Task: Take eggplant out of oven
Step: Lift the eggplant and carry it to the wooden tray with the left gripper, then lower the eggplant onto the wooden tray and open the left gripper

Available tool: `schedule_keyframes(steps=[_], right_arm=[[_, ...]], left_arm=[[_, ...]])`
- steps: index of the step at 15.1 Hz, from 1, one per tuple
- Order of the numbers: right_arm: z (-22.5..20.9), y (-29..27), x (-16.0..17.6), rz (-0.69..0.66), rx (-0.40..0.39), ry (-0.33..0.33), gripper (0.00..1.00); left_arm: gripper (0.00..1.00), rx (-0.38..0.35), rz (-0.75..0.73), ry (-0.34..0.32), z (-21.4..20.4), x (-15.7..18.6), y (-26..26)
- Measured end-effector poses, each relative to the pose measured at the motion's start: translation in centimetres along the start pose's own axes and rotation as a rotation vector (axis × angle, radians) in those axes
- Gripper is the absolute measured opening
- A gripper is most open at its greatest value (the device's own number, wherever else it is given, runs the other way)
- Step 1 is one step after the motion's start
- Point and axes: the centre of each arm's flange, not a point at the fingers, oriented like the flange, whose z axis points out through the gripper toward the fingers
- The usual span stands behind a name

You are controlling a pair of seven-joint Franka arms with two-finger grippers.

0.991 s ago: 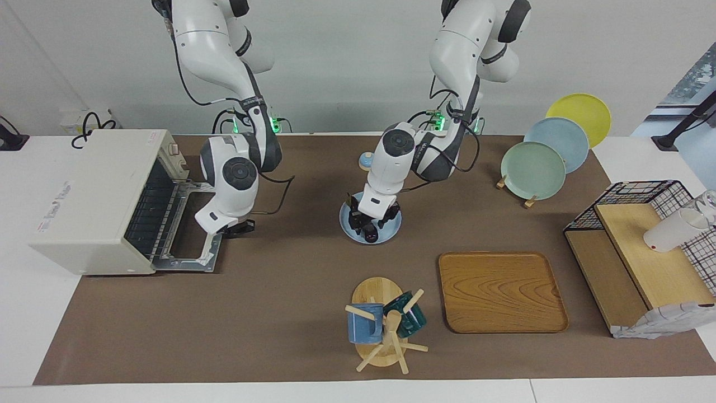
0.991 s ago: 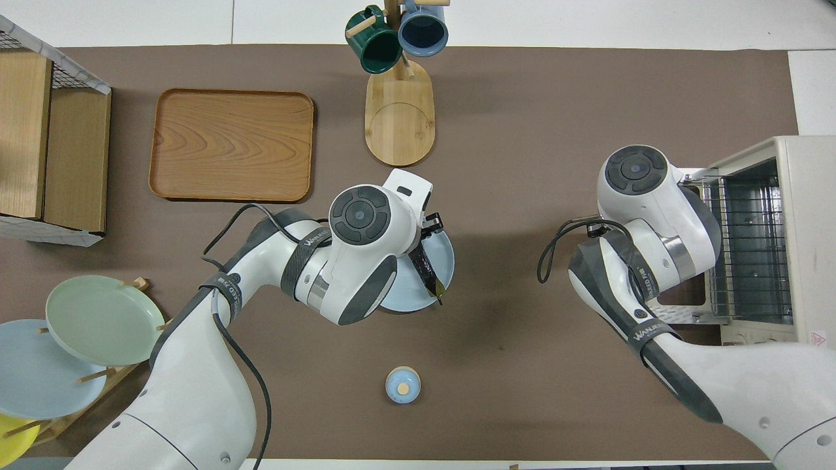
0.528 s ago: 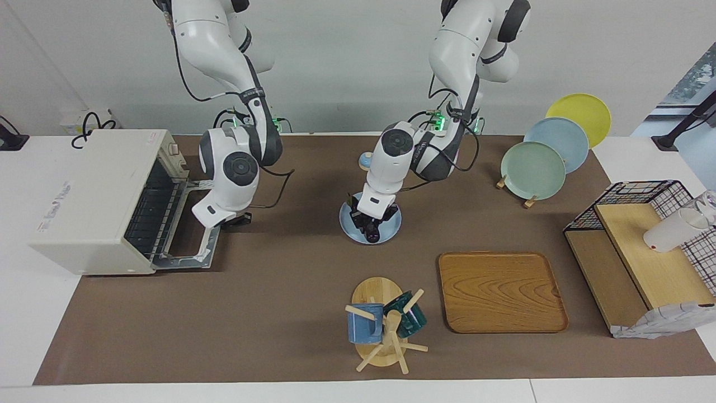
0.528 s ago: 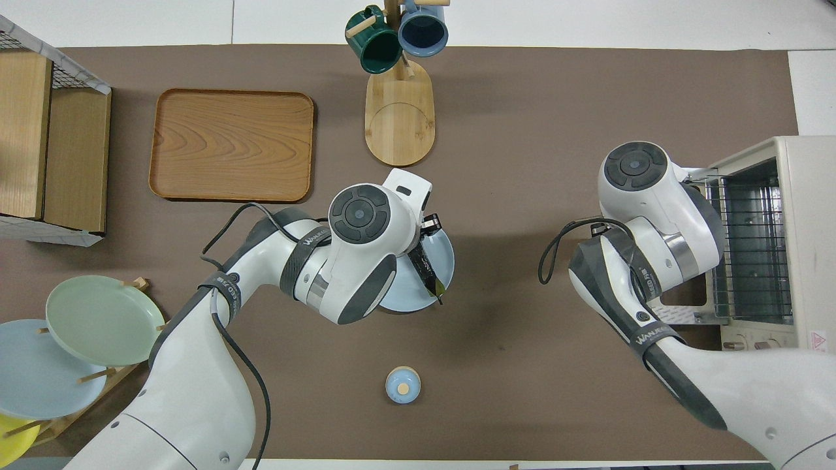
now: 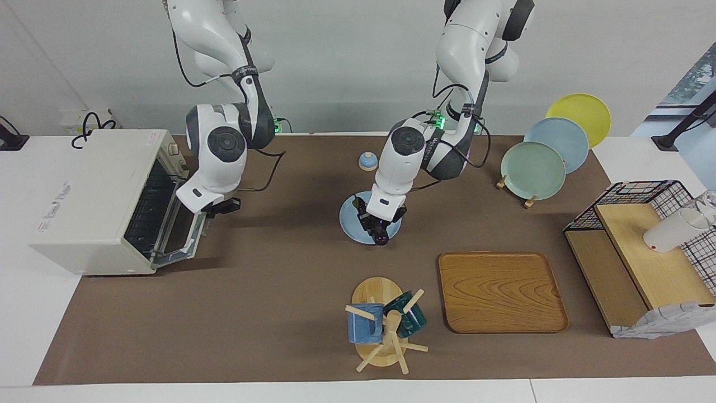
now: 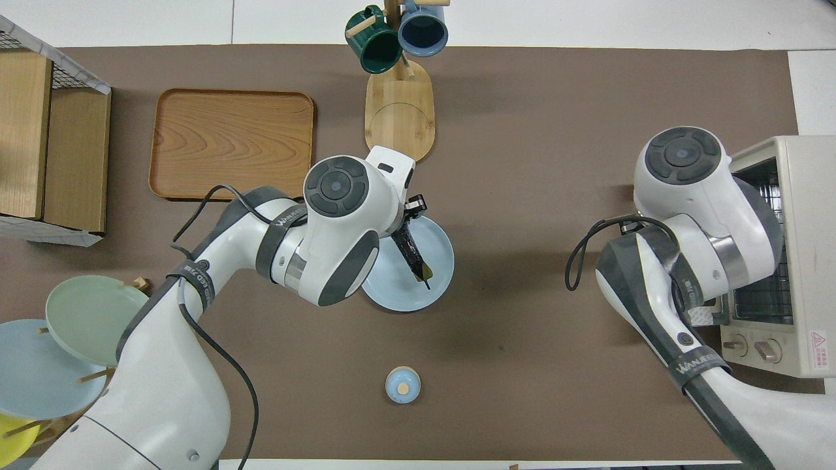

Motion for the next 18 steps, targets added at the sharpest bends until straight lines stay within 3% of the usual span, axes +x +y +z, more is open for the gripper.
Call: schedule_keyframes(steps=[4, 7, 9, 12, 13, 18], right_arm=[[-0.4, 5.6, -1.0, -0.003, 0.007, 0.004, 0.01], [-0.8, 6.9, -1.2, 0.011, 0.015, -0.003, 0.01], [-3.7, 7.4, -1.2, 0.044, 0.076, -0.006, 0.01], [-10.3, 8.2, -1.6, 0.096, 0.249, 0.042, 0.01], [-11.7, 8.2, -1.8, 0.098, 0.286, 0.049, 0.06], [-12.8, 6.7, -1.8, 0.035, 0.322, 0.052, 0.56]], left_arm=[[0.40, 0.015, 0.070, 0.002, -2.7, 7.4, -8.0], [0.40, 0.023, 0.134, 0.001, -2.9, 11.1, -13.7], [0.40, 0.023, 0.176, -0.001, -2.3, 12.8, -15.7], [0.40, 0.021, 0.254, -0.008, -0.5, 15.1, -17.6], [0.40, 0.021, 0.271, -0.007, 0.1, 15.8, -17.9], [0.40, 0.059, 0.323, 0.042, 2.0, 17.7, -18.4]])
